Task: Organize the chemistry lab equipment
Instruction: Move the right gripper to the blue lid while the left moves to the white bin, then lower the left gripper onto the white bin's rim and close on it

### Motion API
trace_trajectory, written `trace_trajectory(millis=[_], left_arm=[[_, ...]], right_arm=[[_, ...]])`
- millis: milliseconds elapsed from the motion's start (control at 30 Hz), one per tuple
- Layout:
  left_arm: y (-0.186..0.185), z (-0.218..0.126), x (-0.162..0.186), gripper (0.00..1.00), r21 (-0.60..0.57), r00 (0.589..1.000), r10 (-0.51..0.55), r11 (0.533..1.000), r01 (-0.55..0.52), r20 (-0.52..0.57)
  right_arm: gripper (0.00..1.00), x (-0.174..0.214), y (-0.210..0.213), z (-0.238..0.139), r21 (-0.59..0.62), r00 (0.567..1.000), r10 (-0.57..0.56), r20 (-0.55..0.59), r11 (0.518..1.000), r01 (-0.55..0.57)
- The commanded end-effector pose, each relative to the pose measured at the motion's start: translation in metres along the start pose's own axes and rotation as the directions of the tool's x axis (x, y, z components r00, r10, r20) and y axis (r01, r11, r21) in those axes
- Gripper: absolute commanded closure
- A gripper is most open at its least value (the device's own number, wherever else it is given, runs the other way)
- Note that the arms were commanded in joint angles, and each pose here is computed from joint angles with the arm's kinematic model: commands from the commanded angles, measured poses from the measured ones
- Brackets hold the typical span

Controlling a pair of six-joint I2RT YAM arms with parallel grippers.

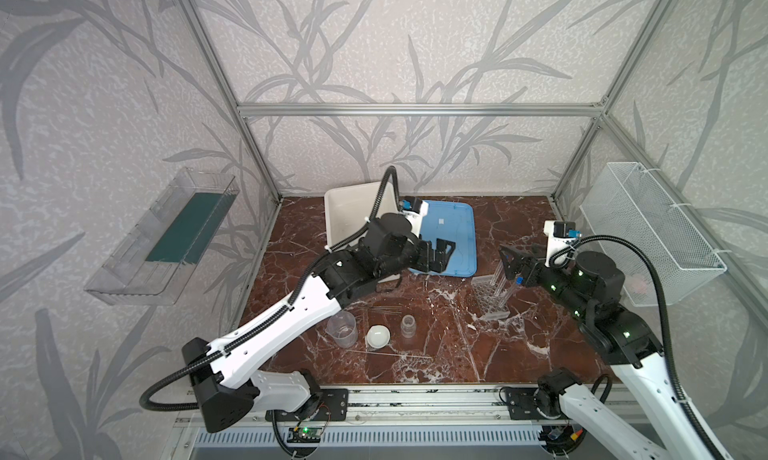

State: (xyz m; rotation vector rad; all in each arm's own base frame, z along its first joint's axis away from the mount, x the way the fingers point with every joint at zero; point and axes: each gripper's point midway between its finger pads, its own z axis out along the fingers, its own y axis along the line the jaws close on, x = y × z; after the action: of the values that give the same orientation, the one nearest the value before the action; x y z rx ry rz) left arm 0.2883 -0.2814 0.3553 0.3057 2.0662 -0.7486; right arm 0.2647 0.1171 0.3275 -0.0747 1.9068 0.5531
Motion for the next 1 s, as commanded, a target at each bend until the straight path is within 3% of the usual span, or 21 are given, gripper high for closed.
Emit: trace_trajectory(millis=[0, 133, 300, 333, 433, 567, 833, 967], left_arm=[[0.053, -0.029, -0.004, 0.01, -0.201, 0.998, 0.031, 0.979, -0.04, -0.046], [0.113, -0.048, -0.016, 0.01, -0.387, 0.999, -0.045, 0.922, 0.037, -0.012], [0.198, -0.051, -0.002, 0.02, -0.578, 0.975, -0.22, 0.799, 0.165, -0.027], [0.212, -0.049, 0.001, 0.06, -0.606, 0.968, -0.247, 0.776, 0.174, -0.039], [0.249, -0.043, 0.0, 0.11, -0.723, 0.968, -0.249, 0.675, 0.147, -0.036], [0.291, -0.025, 0.009, 0.14, -0.756, 0.938, -0.346, 0.619, 0.214, -0.018], [0.338, -0.014, 0.018, 0.25, -0.842, 0.934, -0.353, 0.518, 0.148, -0.053], [0.354, -0.008, 0.028, 0.38, -0.851, 0.906, -0.423, 0.482, 0.209, -0.017]], right_arm=[[0.01, 0.011, 0.024, 0.014, -0.072, 0.995, -0.017, -0.096, 0.997, 0.01], [0.01, 0.021, 0.057, 0.036, -0.097, 0.97, -0.151, -0.19, 0.986, 0.134], [0.01, 0.036, 0.095, 0.058, -0.129, 0.932, -0.279, -0.233, 0.958, 0.255], [0.01, 0.038, 0.098, 0.061, -0.12, 0.929, -0.288, -0.231, 0.956, 0.266], [0.01, 0.046, 0.103, 0.07, -0.121, 0.921, -0.299, -0.25, 0.953, 0.277], [0.01, 0.052, 0.106, 0.076, -0.142, 0.918, -0.312, -0.245, 0.948, 0.284], [0.01, 0.063, 0.098, 0.077, -0.143, 0.913, -0.34, -0.224, 0.938, 0.315], [0.01, 0.067, 0.096, 0.079, -0.142, 0.913, -0.343, -0.221, 0.937, 0.318]])
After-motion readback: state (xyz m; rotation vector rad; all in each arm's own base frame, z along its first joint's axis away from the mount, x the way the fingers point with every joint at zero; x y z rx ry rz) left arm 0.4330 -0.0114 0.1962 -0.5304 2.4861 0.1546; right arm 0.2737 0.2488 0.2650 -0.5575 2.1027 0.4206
